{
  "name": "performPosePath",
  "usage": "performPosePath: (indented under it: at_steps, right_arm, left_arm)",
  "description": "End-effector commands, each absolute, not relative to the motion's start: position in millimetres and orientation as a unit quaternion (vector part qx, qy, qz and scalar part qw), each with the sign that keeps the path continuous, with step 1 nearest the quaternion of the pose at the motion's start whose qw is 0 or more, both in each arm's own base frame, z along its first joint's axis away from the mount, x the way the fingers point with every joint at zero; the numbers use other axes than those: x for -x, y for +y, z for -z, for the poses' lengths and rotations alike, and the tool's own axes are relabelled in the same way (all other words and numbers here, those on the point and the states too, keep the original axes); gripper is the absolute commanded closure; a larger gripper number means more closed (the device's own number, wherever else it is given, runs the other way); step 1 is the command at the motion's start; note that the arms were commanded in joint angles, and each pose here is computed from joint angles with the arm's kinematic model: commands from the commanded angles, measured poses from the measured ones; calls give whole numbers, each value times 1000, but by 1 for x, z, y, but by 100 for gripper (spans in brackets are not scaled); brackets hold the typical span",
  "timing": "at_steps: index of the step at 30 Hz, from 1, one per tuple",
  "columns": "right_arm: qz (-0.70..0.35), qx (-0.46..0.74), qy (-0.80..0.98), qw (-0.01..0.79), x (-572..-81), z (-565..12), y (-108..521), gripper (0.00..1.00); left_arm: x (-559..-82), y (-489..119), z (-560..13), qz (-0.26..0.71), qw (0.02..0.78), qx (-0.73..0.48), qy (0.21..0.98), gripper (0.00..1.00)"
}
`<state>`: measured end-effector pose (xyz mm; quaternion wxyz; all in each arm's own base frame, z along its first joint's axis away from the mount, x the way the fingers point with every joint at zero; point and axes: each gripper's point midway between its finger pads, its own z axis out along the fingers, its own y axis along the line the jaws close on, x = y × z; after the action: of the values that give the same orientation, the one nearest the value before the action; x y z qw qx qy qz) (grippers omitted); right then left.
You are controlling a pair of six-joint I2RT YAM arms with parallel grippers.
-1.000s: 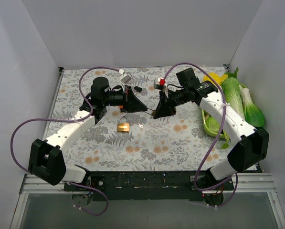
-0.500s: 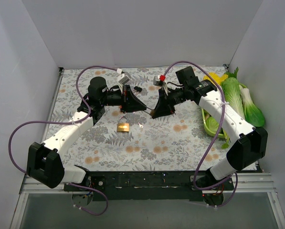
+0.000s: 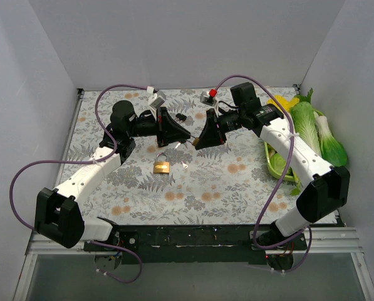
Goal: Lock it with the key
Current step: Lock the lock.
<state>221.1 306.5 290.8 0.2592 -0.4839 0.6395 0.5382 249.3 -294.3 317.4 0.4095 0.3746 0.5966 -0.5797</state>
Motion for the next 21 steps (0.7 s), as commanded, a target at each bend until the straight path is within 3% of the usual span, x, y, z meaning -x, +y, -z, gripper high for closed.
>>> performPosePath:
  at_steps: [1, 10, 18, 21]
  right_arm:
    - [-585, 548, 482, 354, -211, -386, 333, 99]
    - [-571, 545, 493, 366, -216, -380, 338, 99]
    - [-500, 539, 564, 377, -232, -331, 328, 99]
    - [-478, 519, 596, 384, -239, -313, 324, 99]
  left_arm:
    - [-224, -308, -283, 598, 343, -396, 606, 100]
    - [-225, -312, -279, 600, 333, -402, 606, 100]
    - [-278, -298, -295, 569, 350, -313, 675, 100]
    - [-304, -279, -311, 571, 377, -236, 690, 91]
